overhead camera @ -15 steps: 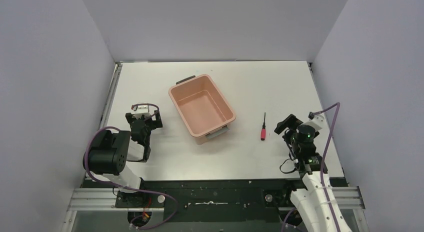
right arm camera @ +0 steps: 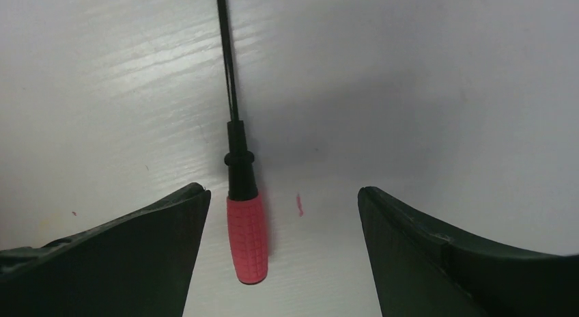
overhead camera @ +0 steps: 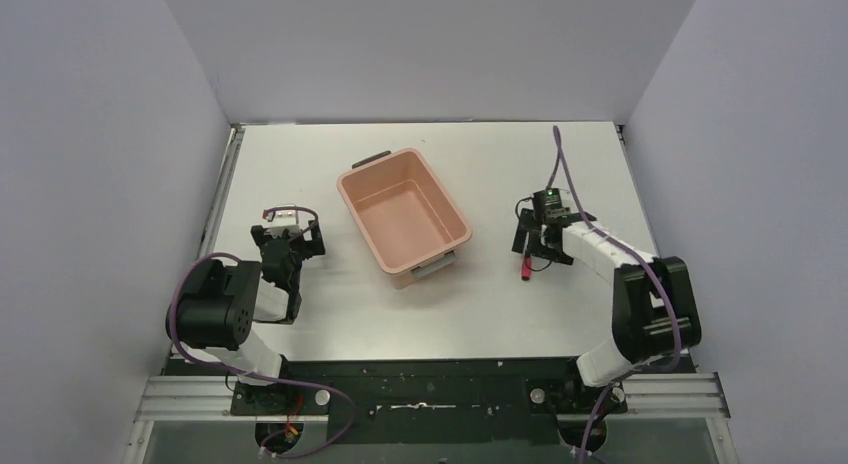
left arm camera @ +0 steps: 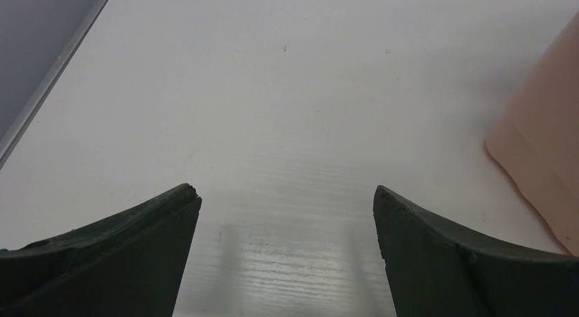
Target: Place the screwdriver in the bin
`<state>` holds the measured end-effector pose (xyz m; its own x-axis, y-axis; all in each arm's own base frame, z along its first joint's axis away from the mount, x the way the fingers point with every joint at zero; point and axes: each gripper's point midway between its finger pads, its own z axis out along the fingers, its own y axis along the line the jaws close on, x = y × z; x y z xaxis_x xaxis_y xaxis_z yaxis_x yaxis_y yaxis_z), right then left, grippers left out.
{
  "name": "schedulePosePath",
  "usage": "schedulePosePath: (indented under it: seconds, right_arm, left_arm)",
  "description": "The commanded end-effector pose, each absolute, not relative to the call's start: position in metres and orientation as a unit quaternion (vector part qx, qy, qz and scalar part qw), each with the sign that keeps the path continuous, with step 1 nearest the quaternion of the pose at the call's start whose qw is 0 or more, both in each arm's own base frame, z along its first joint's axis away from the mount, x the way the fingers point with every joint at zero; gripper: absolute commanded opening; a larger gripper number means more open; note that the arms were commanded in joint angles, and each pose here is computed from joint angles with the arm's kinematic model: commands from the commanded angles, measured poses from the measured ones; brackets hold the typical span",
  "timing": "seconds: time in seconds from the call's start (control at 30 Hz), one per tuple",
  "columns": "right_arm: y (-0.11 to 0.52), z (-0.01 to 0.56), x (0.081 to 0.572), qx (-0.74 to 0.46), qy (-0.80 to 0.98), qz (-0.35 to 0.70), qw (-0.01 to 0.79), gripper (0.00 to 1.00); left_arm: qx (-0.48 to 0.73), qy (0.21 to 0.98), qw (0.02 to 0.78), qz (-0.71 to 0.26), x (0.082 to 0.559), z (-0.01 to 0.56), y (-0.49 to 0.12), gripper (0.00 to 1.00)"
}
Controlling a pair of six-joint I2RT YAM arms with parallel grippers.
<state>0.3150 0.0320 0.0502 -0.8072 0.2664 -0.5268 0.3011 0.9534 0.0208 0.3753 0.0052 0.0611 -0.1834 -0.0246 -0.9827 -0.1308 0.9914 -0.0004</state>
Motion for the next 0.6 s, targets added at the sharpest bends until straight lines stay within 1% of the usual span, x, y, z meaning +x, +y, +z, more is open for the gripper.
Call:
schedulePosePath:
  seconds: [0.0, 0.1, 0.13, 0.17, 0.27, 0.33, 0.37, 0.43, 0.5, 0.57]
  right_arm:
    - [0.053, 0.037, 0.321, 0.101, 0.965, -0.047, 0.238, 0.81]
    - [0.056, 0.022, 0.319, 0.095, 0.970, -0.059, 0.217, 0.77]
    - [0.054, 0.016, 0.316, 0.095, 0.971, -0.065, 0.209, 0.74]
    - [0.053, 0.011, 0.313, 0.094, 0.973, -0.070, 0.201, 0.67]
    - [0.054, 0.002, 0.304, 0.090, 0.976, -0.067, 0.184, 0.30]
    - [0.056, 0.004, 0.304, 0.088, 0.977, -0.062, 0.184, 0.02]
    - [0.056, 0.010, 0.307, 0.084, 0.977, -0.062, 0.185, 0.00]
    - [0.054, 0.035, 0.321, 0.075, 0.975, -0.068, 0.199, 0.00]
    - [0.051, 0.072, 0.339, 0.065, 0.972, -0.074, 0.214, 0.00]
    - [0.050, 0.104, 0.351, 0.053, 0.976, -0.062, 0.202, 0.00]
  left_arm:
    - [-0.045, 0.755, 0.653, 0.038, 0.380, 0.073, 0.003, 0.97]
    - [-0.045, 0.755, 0.653, 0.038, 0.380, 0.073, 0.003, 0.97]
    - [-0.045, 0.755, 0.653, 0.038, 0.380, 0.073, 0.003, 0.97]
    - [-0.045, 0.755, 0.653, 0.038, 0.381, 0.073, 0.003, 0.97]
    - [-0.046, 0.755, 0.653, 0.038, 0.380, 0.073, 0.003, 0.97]
    - [-0.045, 0.755, 0.653, 0.038, 0.381, 0.074, 0.003, 0.97]
    - [-0.046, 0.755, 0.653, 0.038, 0.380, 0.073, 0.003, 0.97]
    - [-0.046, 0.755, 0.653, 0.038, 0.380, 0.073, 0.003, 0.97]
    - [-0.046, 0.755, 0.653, 0.038, 0.380, 0.074, 0.003, 0.97]
    - [-0.046, 0.755, 0.653, 0.039, 0.380, 0.073, 0.004, 0.97]
